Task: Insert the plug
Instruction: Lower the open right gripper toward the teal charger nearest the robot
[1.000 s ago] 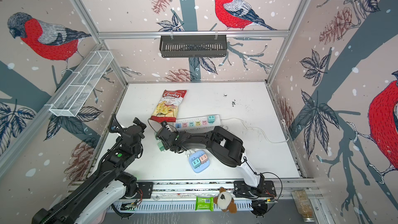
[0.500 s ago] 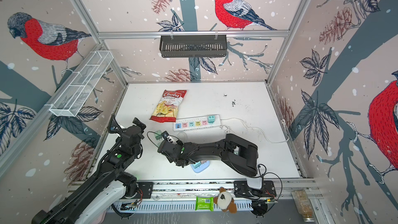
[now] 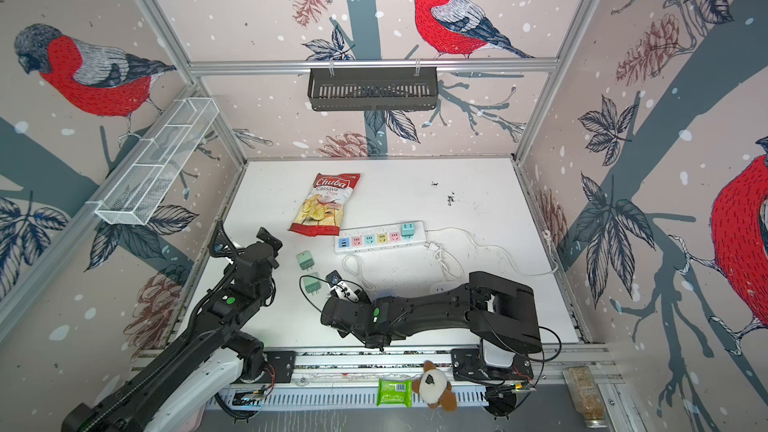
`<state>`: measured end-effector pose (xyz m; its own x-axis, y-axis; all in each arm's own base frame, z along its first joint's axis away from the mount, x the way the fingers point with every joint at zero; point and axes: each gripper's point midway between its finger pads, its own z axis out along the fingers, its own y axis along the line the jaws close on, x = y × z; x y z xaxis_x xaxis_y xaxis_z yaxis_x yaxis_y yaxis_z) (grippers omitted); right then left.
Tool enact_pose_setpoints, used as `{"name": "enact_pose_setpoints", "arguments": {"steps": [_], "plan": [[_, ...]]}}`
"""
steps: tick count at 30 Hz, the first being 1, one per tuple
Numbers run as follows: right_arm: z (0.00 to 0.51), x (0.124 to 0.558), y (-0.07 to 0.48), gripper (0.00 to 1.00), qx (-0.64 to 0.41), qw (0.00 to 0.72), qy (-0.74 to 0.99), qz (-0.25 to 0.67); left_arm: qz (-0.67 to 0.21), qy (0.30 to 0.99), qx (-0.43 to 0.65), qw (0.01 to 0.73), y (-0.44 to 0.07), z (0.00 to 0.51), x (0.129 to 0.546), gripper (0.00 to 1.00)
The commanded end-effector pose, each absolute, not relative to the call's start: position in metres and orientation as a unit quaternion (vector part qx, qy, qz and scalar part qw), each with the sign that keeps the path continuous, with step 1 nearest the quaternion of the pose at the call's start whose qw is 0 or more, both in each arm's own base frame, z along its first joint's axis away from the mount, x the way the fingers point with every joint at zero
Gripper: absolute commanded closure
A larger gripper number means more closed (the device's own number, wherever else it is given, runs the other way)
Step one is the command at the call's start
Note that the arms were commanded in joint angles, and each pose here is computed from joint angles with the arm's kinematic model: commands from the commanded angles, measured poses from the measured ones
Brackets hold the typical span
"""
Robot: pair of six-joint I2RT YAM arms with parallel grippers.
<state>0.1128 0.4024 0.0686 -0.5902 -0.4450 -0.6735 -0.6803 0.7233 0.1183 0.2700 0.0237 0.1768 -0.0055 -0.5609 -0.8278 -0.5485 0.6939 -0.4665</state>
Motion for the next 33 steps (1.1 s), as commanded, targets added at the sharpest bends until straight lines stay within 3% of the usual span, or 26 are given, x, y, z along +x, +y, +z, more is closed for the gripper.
{"name": "enact_pose_setpoints", "arguments": {"steps": [1, 18, 27, 33], "plan": [[0.072, 0.109, 0.412, 0.46, -0.304, 0.308, 0.874, 0.222, -0.012, 0.69, -0.404, 0.6, 0.027, 0.185, 0.271, 0.03], [0.037, 0.112, 0.428, 0.49, -0.3, 0.251, 0.89, 0.234, -0.015, 0.691, -0.402, 0.601, 0.026, 0.185, 0.272, 0.03], [0.034, 0.138, 0.424, 0.39, -0.28, 0.247, 0.892, 0.255, -0.014, 0.692, -0.401, 0.6, 0.025, 0.185, 0.273, 0.03], [0.038, 0.157, 0.428, 0.24, -0.272, 0.248, 0.89, 0.269, -0.014, 0.696, -0.397, 0.599, 0.023, 0.184, 0.275, 0.03]]}}
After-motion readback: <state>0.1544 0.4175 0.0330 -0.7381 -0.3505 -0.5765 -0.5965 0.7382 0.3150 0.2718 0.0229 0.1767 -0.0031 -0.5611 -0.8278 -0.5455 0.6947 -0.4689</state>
